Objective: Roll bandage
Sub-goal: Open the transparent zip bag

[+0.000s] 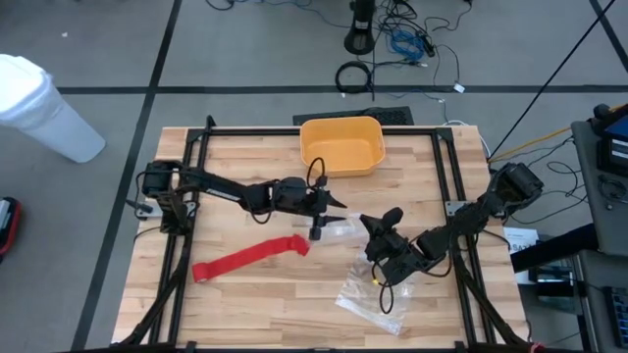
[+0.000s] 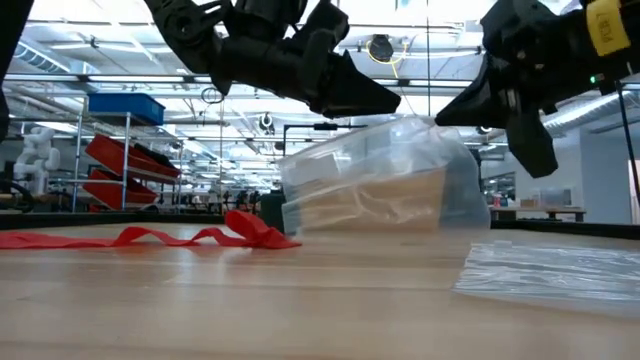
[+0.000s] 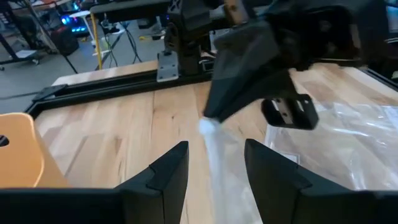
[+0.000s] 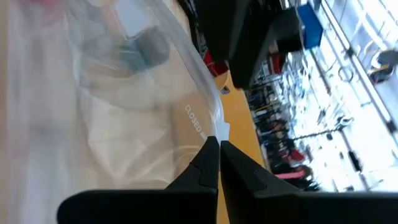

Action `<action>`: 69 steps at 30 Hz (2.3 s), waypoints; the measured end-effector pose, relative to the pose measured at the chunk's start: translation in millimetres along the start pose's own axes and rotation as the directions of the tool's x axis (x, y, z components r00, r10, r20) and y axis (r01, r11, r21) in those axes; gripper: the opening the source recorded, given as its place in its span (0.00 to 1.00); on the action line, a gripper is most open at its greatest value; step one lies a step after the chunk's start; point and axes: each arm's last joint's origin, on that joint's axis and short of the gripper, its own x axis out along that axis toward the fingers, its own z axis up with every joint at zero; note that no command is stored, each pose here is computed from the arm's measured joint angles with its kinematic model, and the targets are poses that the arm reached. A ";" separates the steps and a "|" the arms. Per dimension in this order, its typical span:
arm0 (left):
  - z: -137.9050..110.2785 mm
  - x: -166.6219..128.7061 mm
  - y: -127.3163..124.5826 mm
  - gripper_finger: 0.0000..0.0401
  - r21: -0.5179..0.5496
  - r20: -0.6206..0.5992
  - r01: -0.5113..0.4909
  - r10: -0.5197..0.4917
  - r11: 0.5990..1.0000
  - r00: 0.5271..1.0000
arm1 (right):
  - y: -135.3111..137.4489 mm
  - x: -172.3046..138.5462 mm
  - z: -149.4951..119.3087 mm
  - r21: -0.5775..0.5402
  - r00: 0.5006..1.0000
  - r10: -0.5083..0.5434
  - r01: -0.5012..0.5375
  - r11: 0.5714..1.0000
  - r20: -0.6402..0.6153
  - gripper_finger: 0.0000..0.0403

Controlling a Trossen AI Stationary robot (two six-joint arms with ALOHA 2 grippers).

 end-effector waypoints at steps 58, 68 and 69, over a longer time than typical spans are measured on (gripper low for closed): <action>-12.5 0.6 -19.4 0.00 0.316 -0.145 0.147 -0.105 0.937 0.984 | -30.6 10.5 4.0 0.612 0.877 0.466 -0.435 0.660 0.121 0.20; -14.5 0.2 -19.9 0.00 0.310 -0.166 0.158 -0.111 0.937 0.980 | -27.0 20.8 8.8 0.637 0.916 0.383 -0.368 0.677 0.121 0.40; -14.6 0.2 -19.9 0.00 0.310 -0.166 0.159 -0.111 0.937 0.980 | -28.0 21.6 10.0 0.647 0.917 0.377 -0.367 0.668 0.131 0.39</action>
